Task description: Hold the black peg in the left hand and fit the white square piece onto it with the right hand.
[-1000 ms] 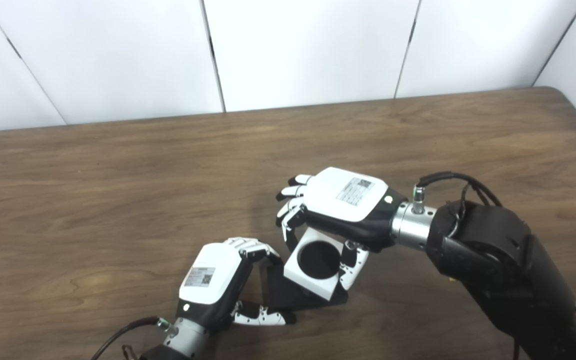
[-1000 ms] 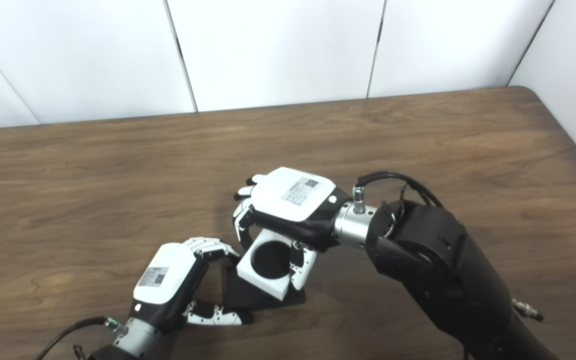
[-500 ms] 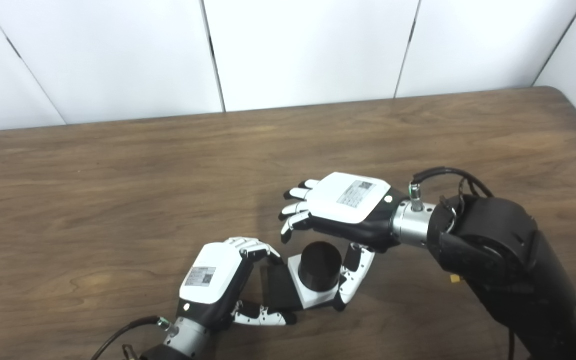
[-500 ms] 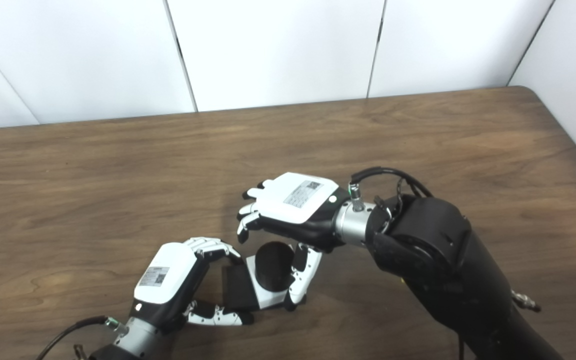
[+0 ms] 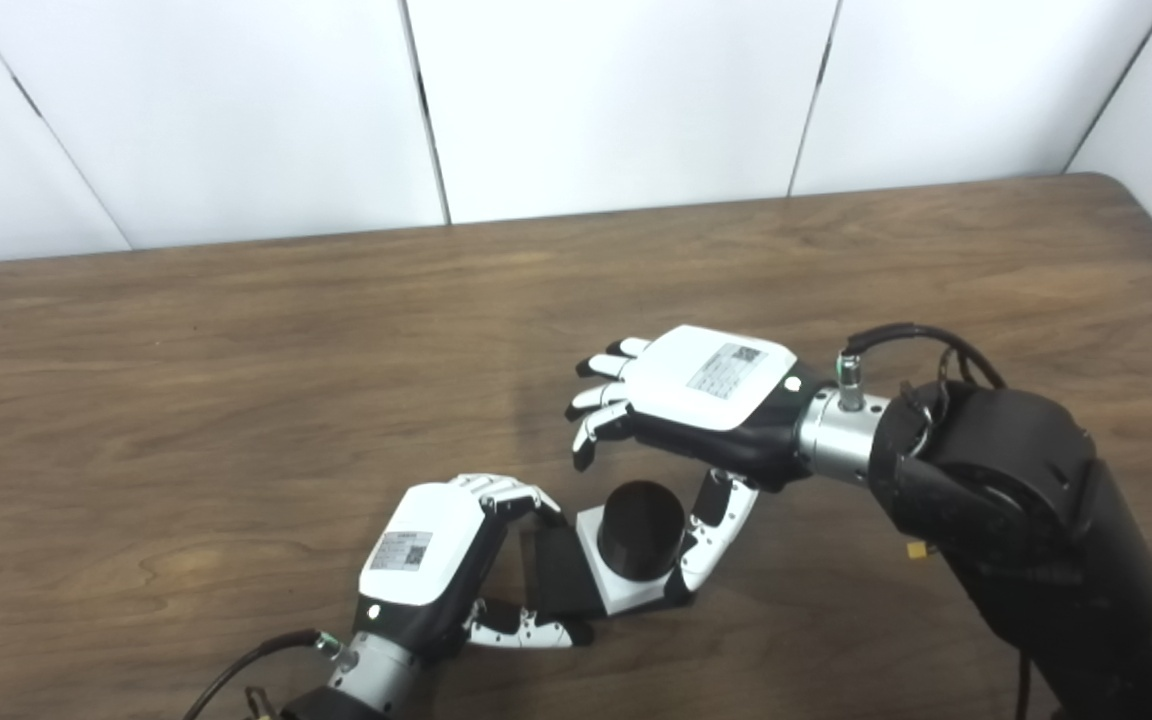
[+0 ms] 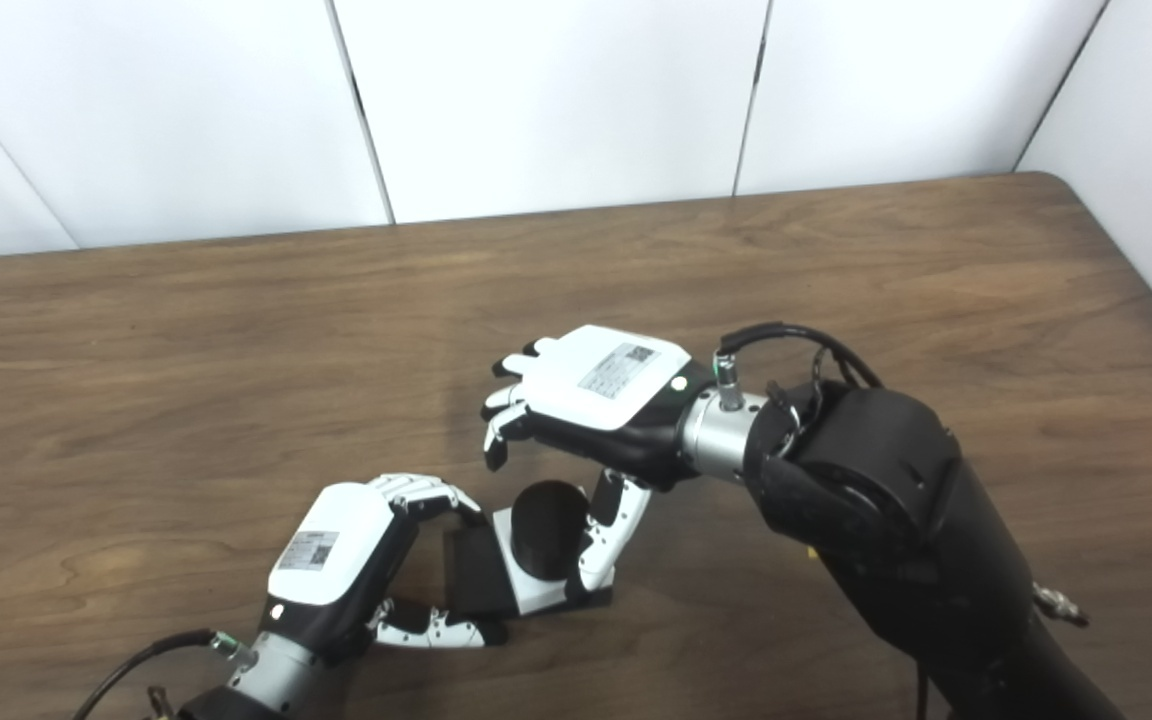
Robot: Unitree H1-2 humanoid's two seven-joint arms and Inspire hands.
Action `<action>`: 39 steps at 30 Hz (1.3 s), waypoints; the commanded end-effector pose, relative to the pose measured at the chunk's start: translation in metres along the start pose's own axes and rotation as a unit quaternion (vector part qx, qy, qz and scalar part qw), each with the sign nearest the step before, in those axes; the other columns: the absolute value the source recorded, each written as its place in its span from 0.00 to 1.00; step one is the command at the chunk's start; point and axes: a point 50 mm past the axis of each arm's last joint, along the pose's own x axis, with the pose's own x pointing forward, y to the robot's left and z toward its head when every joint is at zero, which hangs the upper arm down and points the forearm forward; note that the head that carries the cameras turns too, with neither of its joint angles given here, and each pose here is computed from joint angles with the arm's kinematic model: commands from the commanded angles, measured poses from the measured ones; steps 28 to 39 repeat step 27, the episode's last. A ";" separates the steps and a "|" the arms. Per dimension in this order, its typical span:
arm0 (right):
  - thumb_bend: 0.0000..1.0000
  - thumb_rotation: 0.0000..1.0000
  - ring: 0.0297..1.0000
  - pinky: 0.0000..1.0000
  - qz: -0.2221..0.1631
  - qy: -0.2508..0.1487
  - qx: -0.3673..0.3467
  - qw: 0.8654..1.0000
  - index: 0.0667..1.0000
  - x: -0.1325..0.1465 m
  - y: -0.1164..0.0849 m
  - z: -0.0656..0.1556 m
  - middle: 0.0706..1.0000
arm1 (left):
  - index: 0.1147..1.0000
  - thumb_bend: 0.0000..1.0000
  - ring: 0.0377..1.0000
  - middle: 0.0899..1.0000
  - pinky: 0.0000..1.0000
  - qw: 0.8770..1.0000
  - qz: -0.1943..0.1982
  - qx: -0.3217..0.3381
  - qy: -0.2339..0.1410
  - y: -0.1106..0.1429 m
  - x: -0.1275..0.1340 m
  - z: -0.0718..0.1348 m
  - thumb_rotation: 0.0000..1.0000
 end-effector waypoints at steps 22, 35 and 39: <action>1.00 0.45 0.98 1.00 -0.055 0.027 0.081 0.995 0.78 -0.020 -0.005 -0.017 0.89 | 0.93 1.00 0.85 0.89 0.75 0.992 0.017 -0.120 0.037 0.031 -0.017 0.001 0.71; 0.86 0.69 0.99 0.98 -0.070 0.037 0.192 0.978 0.90 -0.036 0.010 -0.033 0.91 | 0.95 1.00 0.84 0.91 0.70 0.974 0.064 -0.209 0.059 0.047 -0.029 -0.004 0.70; 0.86 0.69 0.99 0.98 -0.070 0.037 0.192 0.978 0.90 -0.036 0.010 -0.033 0.91 | 0.95 1.00 0.84 0.91 0.70 0.974 0.064 -0.209 0.059 0.047 -0.029 -0.004 0.70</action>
